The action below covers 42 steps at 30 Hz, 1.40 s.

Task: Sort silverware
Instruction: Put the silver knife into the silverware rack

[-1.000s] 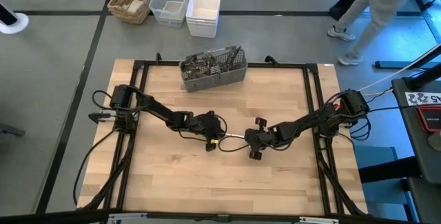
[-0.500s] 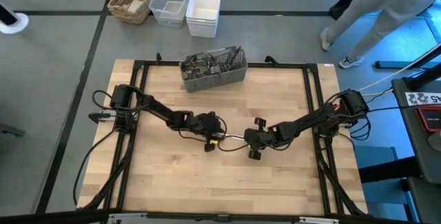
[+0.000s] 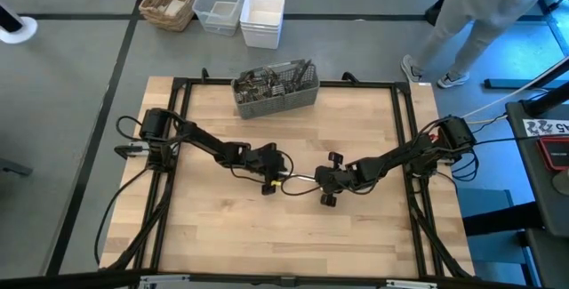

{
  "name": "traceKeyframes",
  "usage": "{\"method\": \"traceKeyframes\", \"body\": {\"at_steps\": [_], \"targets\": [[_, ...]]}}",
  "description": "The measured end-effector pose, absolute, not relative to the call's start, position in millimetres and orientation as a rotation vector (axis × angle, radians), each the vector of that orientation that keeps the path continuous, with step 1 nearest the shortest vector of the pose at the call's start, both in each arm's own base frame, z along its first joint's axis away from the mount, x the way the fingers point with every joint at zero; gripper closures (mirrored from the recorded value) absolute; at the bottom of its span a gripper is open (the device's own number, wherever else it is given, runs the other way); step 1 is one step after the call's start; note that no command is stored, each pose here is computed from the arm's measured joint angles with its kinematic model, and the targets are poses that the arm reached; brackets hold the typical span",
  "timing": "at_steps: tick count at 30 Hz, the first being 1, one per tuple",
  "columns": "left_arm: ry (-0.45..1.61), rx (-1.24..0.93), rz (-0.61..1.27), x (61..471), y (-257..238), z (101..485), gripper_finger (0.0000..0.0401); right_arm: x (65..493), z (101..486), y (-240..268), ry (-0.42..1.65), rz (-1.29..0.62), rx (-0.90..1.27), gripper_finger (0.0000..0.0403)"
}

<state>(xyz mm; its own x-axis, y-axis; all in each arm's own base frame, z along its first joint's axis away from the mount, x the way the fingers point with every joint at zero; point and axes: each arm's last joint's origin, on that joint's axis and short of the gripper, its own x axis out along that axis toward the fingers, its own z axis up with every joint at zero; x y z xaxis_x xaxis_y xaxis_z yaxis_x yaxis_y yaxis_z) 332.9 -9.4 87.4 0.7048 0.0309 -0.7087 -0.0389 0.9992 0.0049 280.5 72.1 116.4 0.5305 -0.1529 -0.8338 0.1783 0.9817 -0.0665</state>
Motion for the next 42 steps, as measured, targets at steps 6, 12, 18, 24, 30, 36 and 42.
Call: {"method": "traceKeyframes", "body": {"at_steps": [6, 12, 18, 24, 30, 36, 42], "targets": [[0.796, -0.032, 0.047, 331.8, -9.4, 86.0, 0.0363, 280.6, 116.9, 71.8, 0.99, -0.199, 0.034, 0.0382], [0.799, -0.076, 0.025, 331.6, -9.9, 85.6, 0.0363, 286.7, 126.3, 74.3, 1.001, -0.184, 0.044, 0.0381], [0.802, -0.194, 0.032, 331.5, -8.0, 85.4, 0.0352, 301.4, 145.5, 80.3, 0.979, -0.138, 0.065, 0.0381], [0.806, -0.285, 0.016, 331.6, -6.8, 85.3, 0.0361, 305.4, 151.7, 82.2, 0.981, -0.102, 0.068, 0.0354], [0.813, -0.374, 0.001, 331.4, -5.0, 85.2, 0.0355, 301.3, 149.5, 79.1, 1.013, -0.162, 0.012, 0.0275], [0.818, -0.454, -0.002, 331.3, -4.3, 85.2, 0.0358, 298.5, 142.0, 75.8, 1.067, -0.178, -0.162, 0.0232], [0.807, -0.485, -0.02, 332.1, -4.6, 86.0, 0.0355, 301.2, 126.2, 76.7, 1.117, -0.145, -0.234, 0.0232]]}}
